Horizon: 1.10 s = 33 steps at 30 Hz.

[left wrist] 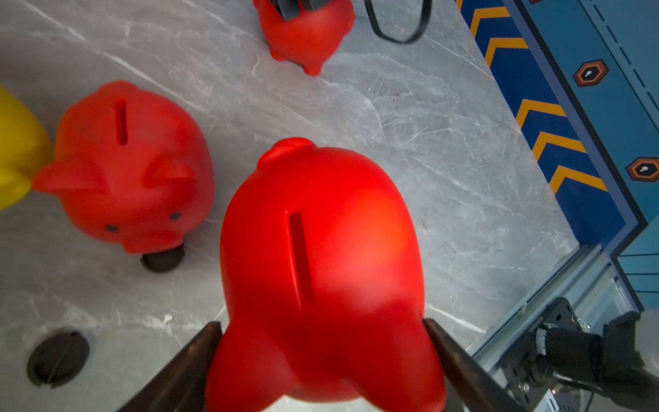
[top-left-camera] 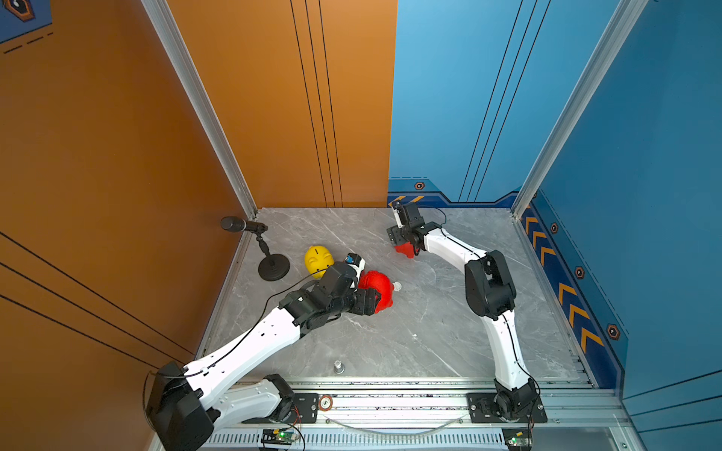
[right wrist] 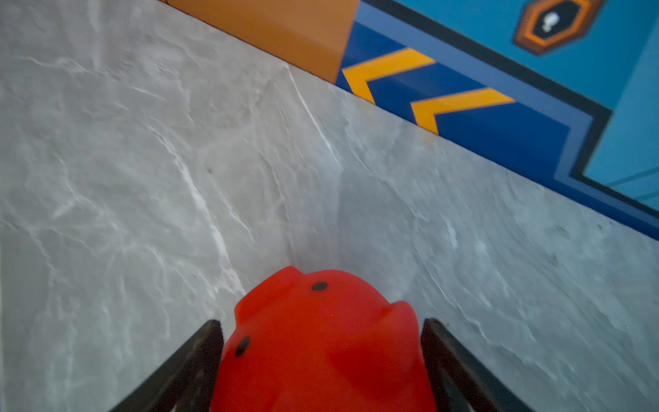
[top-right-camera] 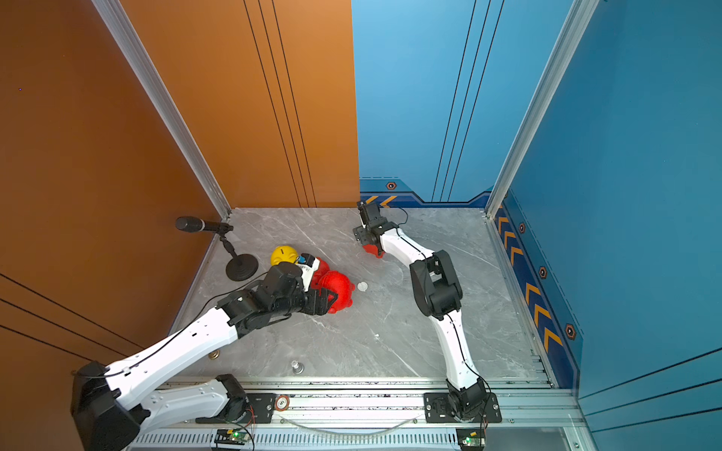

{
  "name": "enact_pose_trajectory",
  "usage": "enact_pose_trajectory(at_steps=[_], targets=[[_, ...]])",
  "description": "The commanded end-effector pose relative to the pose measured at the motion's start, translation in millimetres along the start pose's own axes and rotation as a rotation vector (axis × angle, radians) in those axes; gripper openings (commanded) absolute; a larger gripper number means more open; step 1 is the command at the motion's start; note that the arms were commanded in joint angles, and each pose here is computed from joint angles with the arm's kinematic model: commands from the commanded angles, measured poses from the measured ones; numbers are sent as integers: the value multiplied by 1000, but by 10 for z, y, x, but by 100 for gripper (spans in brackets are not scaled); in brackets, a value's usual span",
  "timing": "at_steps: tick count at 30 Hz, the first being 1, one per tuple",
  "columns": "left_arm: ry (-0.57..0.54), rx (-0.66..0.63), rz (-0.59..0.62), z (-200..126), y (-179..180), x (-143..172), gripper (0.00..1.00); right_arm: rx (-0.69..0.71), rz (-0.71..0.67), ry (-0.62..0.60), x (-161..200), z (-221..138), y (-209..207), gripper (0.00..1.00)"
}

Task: Open piggy banks
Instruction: Adjust the piggy bank at the center of the board.

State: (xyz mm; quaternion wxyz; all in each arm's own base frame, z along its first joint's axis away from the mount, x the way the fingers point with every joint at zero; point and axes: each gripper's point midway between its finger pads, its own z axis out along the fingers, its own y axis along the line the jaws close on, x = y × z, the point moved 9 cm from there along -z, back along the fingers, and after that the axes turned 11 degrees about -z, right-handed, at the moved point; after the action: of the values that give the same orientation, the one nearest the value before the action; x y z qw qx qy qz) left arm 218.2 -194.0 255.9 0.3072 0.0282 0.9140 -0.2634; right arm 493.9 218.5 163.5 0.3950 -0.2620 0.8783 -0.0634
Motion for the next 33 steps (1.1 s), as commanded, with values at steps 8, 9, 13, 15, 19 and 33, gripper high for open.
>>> enact_pose_trajectory(at_steps=[8,9,13,15,19,33], targets=[[-57,-103,41,581,-234,-704,40,37,197,154,1010,-582,-249,87],[-48,-129,37,666,-228,-751,40,36,210,153,1068,-657,-262,87],[7,-226,21,954,-200,-866,40,2,269,137,1276,-918,-257,87],[28,-271,21,1072,-194,-907,41,-17,290,128,1363,-1042,-229,87],[112,-363,36,1355,-165,-928,42,-67,312,95,1507,-1285,-143,87],[181,-455,80,1721,-214,-909,58,-343,179,-78,1718,-1861,455,86]])
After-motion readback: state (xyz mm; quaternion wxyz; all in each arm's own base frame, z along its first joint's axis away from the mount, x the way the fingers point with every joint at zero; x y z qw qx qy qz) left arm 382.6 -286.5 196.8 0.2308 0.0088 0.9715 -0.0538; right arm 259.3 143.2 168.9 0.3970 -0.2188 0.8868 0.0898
